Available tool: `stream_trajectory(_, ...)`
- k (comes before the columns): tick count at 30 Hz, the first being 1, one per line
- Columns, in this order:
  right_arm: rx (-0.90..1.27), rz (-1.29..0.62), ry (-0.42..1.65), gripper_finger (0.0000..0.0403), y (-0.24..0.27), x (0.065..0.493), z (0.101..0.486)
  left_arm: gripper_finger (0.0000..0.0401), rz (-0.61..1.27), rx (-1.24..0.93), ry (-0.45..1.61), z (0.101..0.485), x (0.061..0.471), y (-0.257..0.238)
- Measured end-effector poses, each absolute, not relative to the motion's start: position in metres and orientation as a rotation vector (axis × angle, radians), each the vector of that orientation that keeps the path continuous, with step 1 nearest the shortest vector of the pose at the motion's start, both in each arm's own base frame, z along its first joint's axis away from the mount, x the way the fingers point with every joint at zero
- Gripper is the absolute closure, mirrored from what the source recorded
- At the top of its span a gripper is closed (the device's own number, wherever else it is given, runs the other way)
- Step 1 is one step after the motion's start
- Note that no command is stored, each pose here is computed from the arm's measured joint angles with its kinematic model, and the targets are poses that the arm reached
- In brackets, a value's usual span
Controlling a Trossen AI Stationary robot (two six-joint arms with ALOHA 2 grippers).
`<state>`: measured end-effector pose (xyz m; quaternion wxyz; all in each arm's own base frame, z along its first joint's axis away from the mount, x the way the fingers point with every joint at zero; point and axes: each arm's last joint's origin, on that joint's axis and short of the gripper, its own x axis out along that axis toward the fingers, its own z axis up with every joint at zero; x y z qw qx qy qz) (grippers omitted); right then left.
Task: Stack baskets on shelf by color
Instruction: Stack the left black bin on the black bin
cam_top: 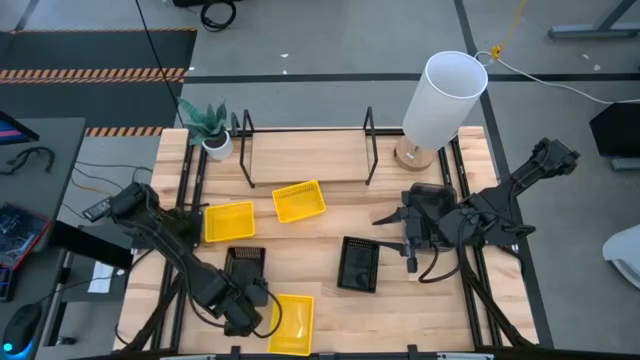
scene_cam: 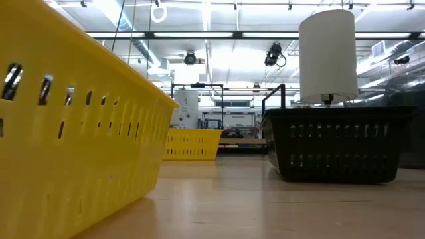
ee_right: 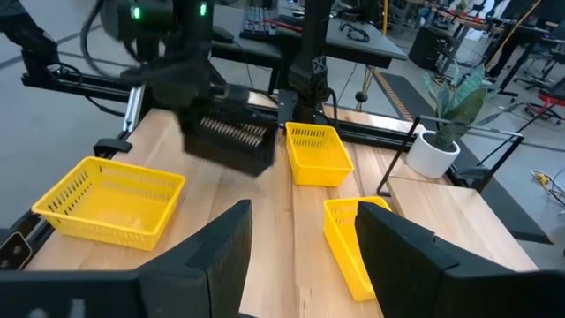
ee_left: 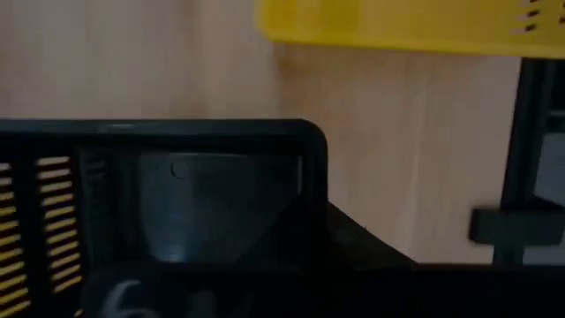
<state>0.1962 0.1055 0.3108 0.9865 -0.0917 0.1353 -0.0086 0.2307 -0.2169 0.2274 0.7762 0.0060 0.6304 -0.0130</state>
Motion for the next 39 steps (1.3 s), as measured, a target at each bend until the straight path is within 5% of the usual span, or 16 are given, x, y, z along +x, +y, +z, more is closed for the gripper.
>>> stream_trajectory(6,-0.180,-0.004,0.241,0.0195,0.104,0.188,0.318,0.0397,0.032,0.085,1.225,0.287,0.252,-0.206)
stream_trajectory(14,-0.176,0.030,0.205,0.0195,0.105,0.178,0.325,0.0392,-0.010,0.186,0.753,0.320,0.300,-0.207)
stream_trajectory(21,-0.205,-0.074,0.183,0.0195,0.106,0.170,0.329,0.0391,0.037,0.164,0.624,0.289,0.357,-0.190)
stream_trajectory(29,-0.241,-0.125,0.181,0.0195,0.110,0.166,0.329,0.0392,-0.165,0.055,0.510,0.249,0.414,-0.182)
stream_trajectory(39,-0.250,-0.119,0.184,0.0195,0.111,0.166,0.328,0.0392,-0.134,0.132,0.553,0.208,0.432,-0.178)
